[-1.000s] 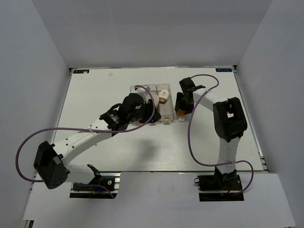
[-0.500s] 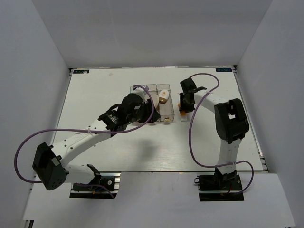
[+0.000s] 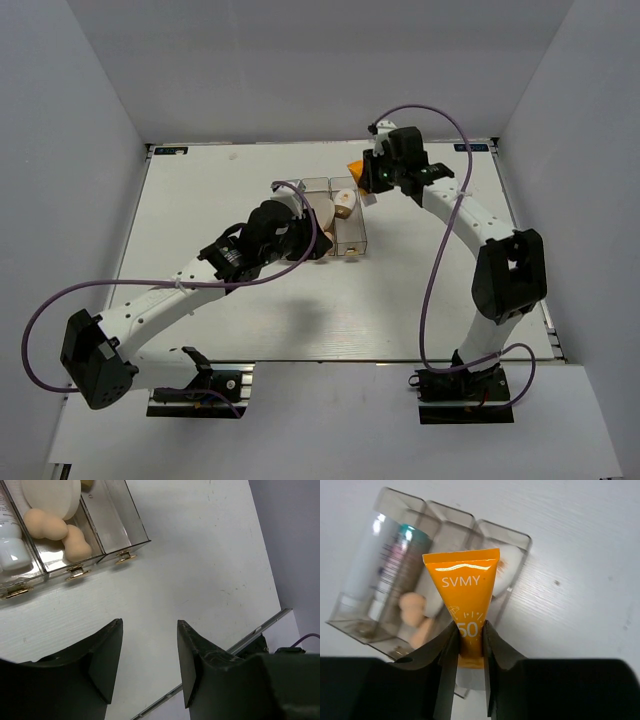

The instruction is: Organize the makeup

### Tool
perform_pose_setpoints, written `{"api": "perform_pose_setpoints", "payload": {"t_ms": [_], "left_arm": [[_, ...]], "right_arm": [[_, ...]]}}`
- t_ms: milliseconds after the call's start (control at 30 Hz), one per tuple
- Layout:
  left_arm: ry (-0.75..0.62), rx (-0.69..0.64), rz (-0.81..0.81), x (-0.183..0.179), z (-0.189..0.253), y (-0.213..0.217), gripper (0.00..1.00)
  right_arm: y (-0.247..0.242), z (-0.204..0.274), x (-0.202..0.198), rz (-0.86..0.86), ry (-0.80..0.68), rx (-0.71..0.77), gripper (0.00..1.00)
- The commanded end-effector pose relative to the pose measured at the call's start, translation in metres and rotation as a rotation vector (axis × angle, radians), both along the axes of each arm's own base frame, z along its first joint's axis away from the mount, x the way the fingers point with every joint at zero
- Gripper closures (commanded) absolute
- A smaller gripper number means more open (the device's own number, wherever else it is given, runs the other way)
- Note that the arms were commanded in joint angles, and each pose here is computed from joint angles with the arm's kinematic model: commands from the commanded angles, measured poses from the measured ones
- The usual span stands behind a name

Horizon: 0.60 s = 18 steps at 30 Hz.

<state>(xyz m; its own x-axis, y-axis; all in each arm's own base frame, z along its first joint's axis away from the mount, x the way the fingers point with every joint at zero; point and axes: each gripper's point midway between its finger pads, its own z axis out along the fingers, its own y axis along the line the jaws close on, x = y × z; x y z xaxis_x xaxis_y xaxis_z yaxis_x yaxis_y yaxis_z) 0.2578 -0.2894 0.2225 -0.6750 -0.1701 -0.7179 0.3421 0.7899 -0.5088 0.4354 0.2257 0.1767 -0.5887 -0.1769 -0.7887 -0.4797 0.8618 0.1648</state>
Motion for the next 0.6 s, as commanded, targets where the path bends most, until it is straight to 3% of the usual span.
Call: {"api": "perform_pose_setpoints", "payload": {"t_ms": [0, 200, 400, 533, 567], "left_arm": [[-0.029, -0.019, 0.025, 0.000, 0.013, 0.008, 0.42], [-0.028, -0.022, 0.058, -0.003, 0.012, 0.016, 0.42], [-0.032, -0.028, 0.072, -0.004, 0.014, 0.020, 0.43], [-0.031, -0.027, 0.069, -0.003, 0.014, 0.019, 0.42], [-0.029, -0.026, 0.067, -0.003, 0.013, 0.018, 0.42]], "right_arm": [[0.039, 0.011, 0.006, 0.069, 0.040, 0.123, 0.71], [0.052, -0.012, 0.010, 0.040, 0.120, 0.161, 0.64], [0.052, -0.039, 0.001, 0.033, 0.184, 0.145, 0.50], [0.051, -0.043, -0.005, 0.042, 0.195, 0.139, 0.19], [0.049, -0.041, -0.005, 0.044, 0.190, 0.141, 0.18]]}}
